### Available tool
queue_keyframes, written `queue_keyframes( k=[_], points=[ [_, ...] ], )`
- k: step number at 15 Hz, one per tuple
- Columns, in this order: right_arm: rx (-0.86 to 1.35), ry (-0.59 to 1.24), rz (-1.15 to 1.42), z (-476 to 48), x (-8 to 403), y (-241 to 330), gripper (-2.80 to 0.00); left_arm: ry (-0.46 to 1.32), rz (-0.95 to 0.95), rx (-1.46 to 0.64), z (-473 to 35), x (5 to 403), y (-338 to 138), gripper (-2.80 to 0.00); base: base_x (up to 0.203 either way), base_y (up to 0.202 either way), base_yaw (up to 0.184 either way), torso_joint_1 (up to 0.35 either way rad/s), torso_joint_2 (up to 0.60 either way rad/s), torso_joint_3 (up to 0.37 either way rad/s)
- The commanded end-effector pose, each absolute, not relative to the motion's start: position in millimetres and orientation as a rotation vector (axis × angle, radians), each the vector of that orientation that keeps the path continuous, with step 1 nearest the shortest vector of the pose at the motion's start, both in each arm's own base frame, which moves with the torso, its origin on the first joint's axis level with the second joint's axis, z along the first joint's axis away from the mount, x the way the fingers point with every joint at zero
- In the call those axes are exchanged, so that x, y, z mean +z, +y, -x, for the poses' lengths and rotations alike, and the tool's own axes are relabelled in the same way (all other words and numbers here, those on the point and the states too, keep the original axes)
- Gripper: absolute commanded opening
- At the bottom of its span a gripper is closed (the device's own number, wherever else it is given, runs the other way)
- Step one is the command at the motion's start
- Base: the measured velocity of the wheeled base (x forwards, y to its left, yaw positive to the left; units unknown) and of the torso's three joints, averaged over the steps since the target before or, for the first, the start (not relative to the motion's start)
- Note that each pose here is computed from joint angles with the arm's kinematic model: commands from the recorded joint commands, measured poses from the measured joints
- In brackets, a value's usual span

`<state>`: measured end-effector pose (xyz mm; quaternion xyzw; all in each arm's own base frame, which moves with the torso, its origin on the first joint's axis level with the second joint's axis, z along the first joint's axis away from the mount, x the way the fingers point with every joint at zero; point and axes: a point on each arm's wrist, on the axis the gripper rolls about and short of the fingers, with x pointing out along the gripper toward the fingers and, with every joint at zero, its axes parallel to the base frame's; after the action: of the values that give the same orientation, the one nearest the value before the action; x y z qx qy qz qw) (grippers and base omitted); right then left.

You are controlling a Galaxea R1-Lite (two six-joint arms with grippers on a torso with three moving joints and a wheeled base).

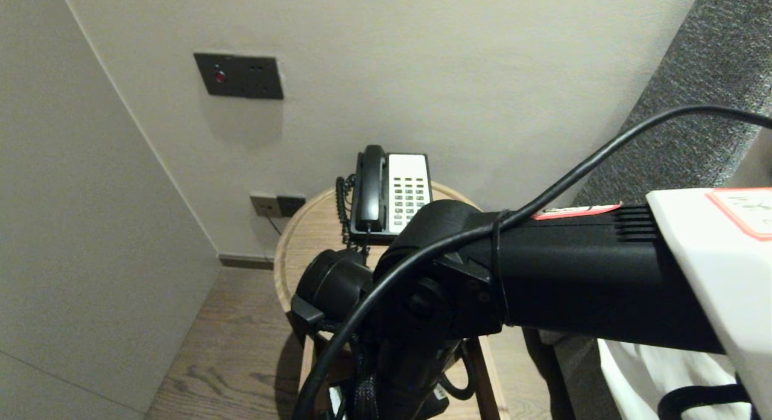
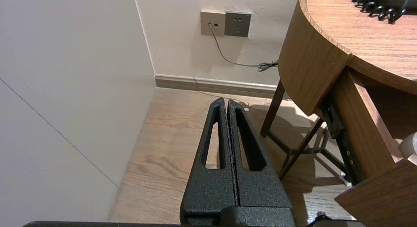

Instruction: Take the remote control out of the drawer one by one and place them on the table

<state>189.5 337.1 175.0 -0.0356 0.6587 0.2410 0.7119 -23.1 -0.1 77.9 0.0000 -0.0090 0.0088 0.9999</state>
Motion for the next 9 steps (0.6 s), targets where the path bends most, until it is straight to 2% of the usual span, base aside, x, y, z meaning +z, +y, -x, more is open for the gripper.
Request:
queue_keyframes(
  k=[1,9],
  points=[
    [0.520,1.481,0.091,-192,163,343,0.00,-0.020,0.000,0.018,23,78,0,-2.80,0.000,0.000,0.000,0.000,0.00,0.000],
    [0.525,1.474,0.090,-196,147,354,0.00,-0.020,0.000,0.018,23,78,0,-2.80,0.000,0.000,0.000,0.000,0.00,0.000]
  ],
)
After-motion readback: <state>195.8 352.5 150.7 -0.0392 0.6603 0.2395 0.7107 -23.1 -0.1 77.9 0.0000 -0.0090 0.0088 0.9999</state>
